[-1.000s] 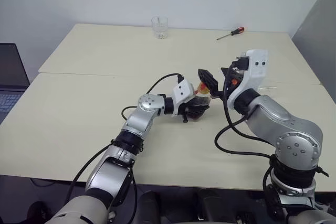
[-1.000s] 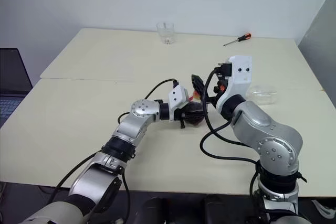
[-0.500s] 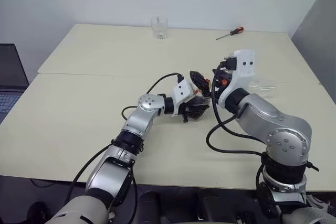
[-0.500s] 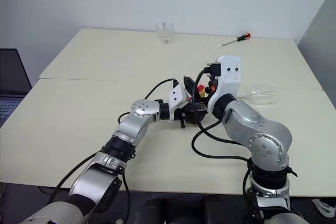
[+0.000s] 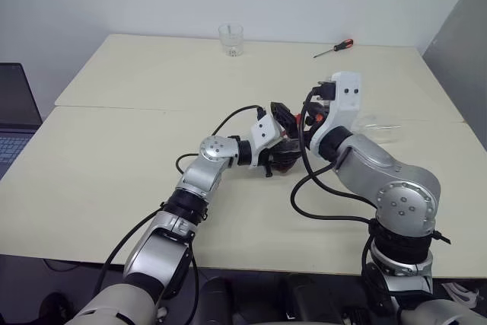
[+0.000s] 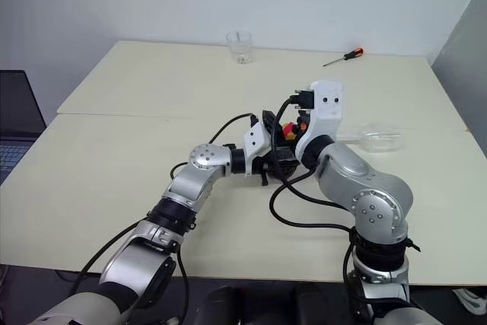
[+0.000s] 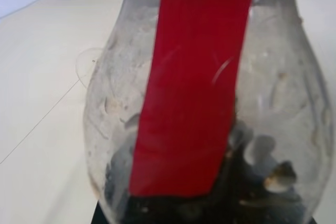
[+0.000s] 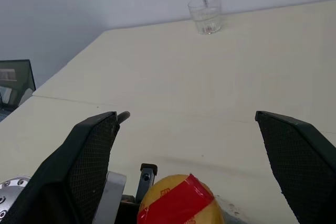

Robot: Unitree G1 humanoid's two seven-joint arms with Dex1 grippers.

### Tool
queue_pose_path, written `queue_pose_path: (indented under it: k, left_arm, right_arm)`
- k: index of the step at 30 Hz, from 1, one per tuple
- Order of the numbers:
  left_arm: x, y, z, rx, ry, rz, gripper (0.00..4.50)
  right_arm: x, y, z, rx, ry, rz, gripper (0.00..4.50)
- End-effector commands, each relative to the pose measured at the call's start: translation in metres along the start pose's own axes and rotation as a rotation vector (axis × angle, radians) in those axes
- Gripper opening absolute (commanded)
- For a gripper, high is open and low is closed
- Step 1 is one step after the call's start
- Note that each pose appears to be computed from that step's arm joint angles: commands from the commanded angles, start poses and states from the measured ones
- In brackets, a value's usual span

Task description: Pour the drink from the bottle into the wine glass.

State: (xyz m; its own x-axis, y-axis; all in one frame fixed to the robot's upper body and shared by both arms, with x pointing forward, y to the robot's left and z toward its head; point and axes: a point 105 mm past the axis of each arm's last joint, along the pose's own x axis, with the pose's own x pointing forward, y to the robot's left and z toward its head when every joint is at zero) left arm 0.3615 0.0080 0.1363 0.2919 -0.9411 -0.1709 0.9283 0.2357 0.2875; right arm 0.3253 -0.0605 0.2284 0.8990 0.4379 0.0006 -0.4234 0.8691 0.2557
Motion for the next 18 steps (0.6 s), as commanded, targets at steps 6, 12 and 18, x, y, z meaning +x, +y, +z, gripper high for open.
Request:
queue_pose_path:
  k: [6, 12, 18]
  left_arm:
    - [-0.003, 0.009, 0.022, 0.057, -0.054, 0.033, 1.15]
    - [-0.003, 0.011, 0.022, 0.06, -0.051, 0.041, 1.15]
    - [-0.004, 0.012, 0.021, 0.062, -0.047, 0.041, 1.15]
  right_arm:
    - [-0.01, -0.013, 0.001, -0.018, -0.013, -0.022, 4.5]
    - [-0.021, -0.019, 0.001, -0.07, -0.007, 0.011, 4.5]
    - [-0.028, -0.018, 0.003, -0.088, -0.015, 0.058, 4.5]
